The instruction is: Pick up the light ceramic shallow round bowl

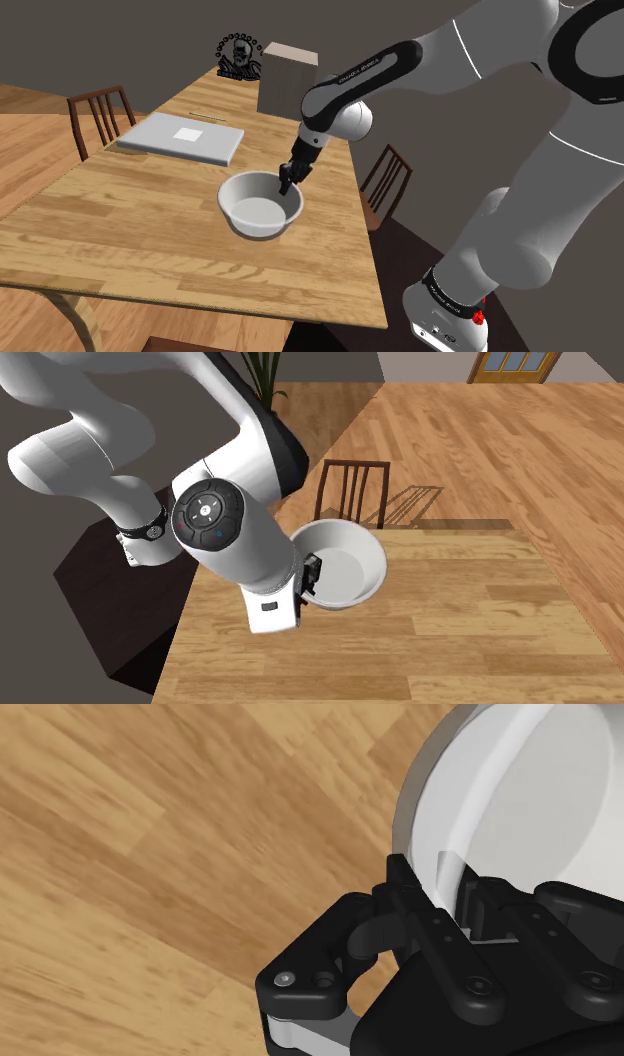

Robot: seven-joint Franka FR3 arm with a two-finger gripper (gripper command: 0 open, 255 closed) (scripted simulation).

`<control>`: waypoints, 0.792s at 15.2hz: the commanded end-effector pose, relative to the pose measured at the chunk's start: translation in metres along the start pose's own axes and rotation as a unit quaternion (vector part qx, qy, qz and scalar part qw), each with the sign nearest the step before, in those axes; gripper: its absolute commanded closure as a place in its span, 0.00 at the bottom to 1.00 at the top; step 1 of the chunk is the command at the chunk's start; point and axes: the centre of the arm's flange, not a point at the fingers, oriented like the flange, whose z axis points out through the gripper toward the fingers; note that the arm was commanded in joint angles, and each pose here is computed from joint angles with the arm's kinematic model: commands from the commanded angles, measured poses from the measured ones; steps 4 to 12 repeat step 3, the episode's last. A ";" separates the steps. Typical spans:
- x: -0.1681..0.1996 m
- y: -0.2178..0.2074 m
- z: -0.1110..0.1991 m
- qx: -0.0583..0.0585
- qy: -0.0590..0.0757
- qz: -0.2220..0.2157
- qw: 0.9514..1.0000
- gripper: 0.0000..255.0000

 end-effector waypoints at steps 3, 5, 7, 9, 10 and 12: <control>0.001 -0.005 -0.011 0.000 0.000 0.000 1.000 1.00; 0.001 -0.005 -0.011 0.000 0.000 0.000 1.000 1.00; 0.001 -0.005 -0.011 0.000 0.000 0.000 1.000 1.00; 0.001 -0.005 -0.011 0.000 0.000 0.000 1.000 1.00; 0.001 -0.005 -0.011 0.000 0.000 0.000 1.000 1.00; 0.001 -0.005 -0.011 0.000 0.000 0.000 1.000 1.00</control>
